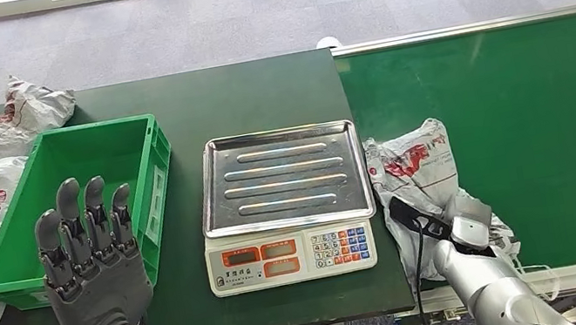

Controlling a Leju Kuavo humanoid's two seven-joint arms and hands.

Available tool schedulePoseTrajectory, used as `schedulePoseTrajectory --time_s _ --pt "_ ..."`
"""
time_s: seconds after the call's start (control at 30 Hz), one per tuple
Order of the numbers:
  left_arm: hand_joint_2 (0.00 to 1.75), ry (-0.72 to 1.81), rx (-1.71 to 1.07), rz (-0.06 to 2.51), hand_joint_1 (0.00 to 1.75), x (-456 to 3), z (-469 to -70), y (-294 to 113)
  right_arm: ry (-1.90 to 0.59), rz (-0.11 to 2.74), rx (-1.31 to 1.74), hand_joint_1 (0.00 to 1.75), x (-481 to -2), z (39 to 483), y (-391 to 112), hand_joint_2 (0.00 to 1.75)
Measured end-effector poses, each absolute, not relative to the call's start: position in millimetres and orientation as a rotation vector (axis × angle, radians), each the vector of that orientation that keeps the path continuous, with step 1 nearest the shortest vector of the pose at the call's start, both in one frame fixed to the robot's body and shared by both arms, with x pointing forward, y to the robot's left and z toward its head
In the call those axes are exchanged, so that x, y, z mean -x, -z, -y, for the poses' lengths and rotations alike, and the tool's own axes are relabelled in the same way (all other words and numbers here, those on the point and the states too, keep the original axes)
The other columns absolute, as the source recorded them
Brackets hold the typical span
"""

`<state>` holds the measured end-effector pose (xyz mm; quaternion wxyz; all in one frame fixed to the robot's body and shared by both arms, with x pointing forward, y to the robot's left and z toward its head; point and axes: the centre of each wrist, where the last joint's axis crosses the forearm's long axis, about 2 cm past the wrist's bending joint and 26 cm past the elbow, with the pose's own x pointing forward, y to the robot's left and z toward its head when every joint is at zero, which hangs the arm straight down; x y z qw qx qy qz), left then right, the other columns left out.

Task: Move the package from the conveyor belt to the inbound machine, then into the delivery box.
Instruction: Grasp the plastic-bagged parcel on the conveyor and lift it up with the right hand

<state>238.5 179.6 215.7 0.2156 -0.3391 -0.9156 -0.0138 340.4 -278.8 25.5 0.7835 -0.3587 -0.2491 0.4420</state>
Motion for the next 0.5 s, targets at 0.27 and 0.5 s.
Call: schedulePoseTrajectory --time_s 0.27,0.5 --pt "1.75 0.037 0.938 2.538 0.0 -238.5 -179.6 -215.7 -0.958 0.555 0.769 1.75 -341.2 278.5 -26.1 1.75" --pt "1.75 0.037 0.928 2.545 0.0 -238.4 -180.5 -216.7 -0.974 0.728 0.688 1.75 -341.4 275.6 -26.9 1.75"
